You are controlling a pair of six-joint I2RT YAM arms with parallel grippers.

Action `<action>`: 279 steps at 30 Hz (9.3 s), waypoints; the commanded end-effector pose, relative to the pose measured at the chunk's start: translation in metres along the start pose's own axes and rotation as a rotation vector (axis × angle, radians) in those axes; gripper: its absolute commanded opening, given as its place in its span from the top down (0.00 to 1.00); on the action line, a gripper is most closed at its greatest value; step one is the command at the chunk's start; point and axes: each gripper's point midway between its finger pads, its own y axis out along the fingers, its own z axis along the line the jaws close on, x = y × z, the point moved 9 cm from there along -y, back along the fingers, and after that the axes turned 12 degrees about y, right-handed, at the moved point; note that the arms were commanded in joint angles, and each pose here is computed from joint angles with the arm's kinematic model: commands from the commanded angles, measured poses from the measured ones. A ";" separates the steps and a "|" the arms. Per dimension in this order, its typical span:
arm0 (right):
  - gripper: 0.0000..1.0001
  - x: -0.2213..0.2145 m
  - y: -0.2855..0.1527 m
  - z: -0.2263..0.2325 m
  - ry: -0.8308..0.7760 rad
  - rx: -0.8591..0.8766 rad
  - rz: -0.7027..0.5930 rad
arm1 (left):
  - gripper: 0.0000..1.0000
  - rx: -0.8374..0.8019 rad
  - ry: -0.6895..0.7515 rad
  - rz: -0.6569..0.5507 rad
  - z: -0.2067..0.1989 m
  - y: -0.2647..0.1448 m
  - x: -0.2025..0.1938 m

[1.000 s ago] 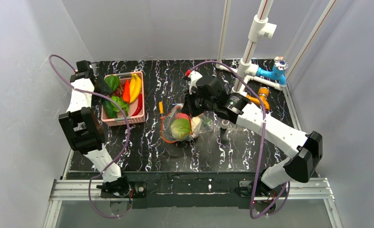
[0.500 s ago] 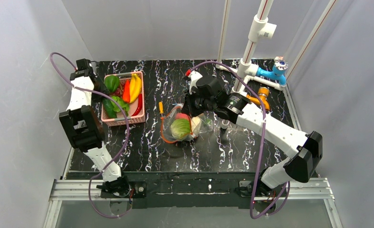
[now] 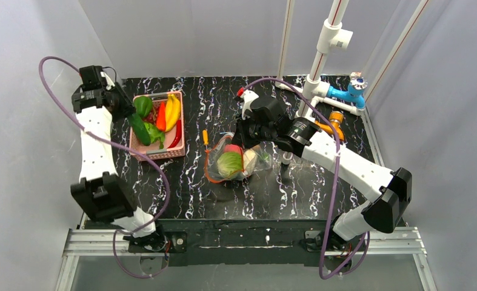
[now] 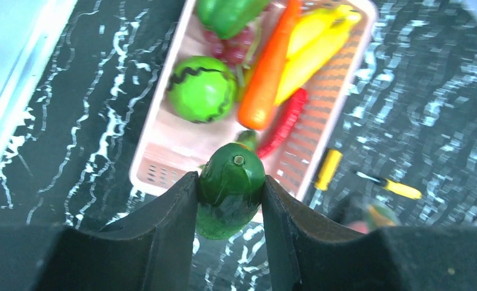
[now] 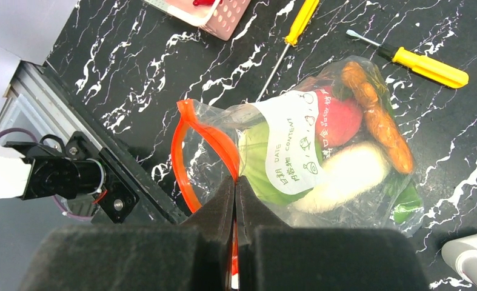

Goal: Place the food in the zip-top bag and seal the zipper
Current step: Pick up the fake vegetable from the bin, then place the fake vegetable in the zipper food storage bag, then adjust the zipper food storage bag at the center of the board.

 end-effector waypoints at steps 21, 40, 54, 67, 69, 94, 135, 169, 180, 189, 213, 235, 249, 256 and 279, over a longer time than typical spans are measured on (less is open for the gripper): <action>0.99 0.044 -0.022 0.029 0.306 0.187 -0.121 | 0.94 -0.946 -0.215 -0.256 -0.105 -0.193 -0.053; 0.99 0.047 -0.004 0.021 0.489 0.275 -0.027 | 0.96 -0.842 -0.042 -0.263 -0.114 -0.164 -0.128; 0.99 0.048 0.006 0.022 0.510 0.286 -0.002 | 0.98 -0.854 -0.199 -0.315 -0.130 -0.117 -0.161; 0.99 0.048 0.005 0.024 0.508 0.297 0.004 | 0.92 -0.862 -0.196 -0.254 -0.166 -0.094 -0.189; 0.99 0.047 0.004 0.024 0.509 0.299 0.006 | 0.90 -0.876 -0.191 -0.274 -0.167 -0.096 -0.187; 0.99 0.049 -0.008 0.030 0.510 0.336 -0.010 | 0.07 -0.885 -0.039 -0.155 -0.163 -0.088 -0.211; 0.99 0.019 -0.019 0.016 0.293 0.284 0.074 | 0.36 -0.565 0.034 0.083 -0.110 -0.087 -0.252; 0.95 -0.026 -0.020 0.063 -0.153 0.340 0.243 | 1.00 -0.675 -0.239 0.024 -0.141 -0.131 -0.198; 0.24 -0.018 -0.046 0.060 -0.215 0.171 0.162 | 1.00 -0.686 -0.352 0.012 -0.136 -0.140 -0.197; 0.02 -0.044 -0.071 0.036 -0.259 0.190 0.027 | 1.00 -0.639 -0.427 -0.013 -0.123 -0.134 -0.206; 0.33 -0.066 -0.019 0.039 -0.596 0.136 -0.169 | 1.00 -0.578 -0.433 -0.002 -0.110 -0.137 -0.212; 0.71 -0.081 0.005 0.047 -0.678 0.171 -0.067 | 1.00 -0.541 -0.433 -0.023 -0.099 -0.146 -0.211; 0.99 -0.058 -0.030 0.046 -0.790 0.408 0.100 | 0.17 -0.863 0.428 -0.393 -0.067 -0.209 -0.204; 0.99 -0.034 -0.025 0.040 -0.726 0.533 0.228 | 0.21 -1.075 0.881 -0.337 -0.096 -0.179 -0.212; 0.99 -0.032 -0.030 0.041 -0.716 0.573 0.241 | 0.02 -1.456 1.452 -0.405 -0.136 -0.156 -0.202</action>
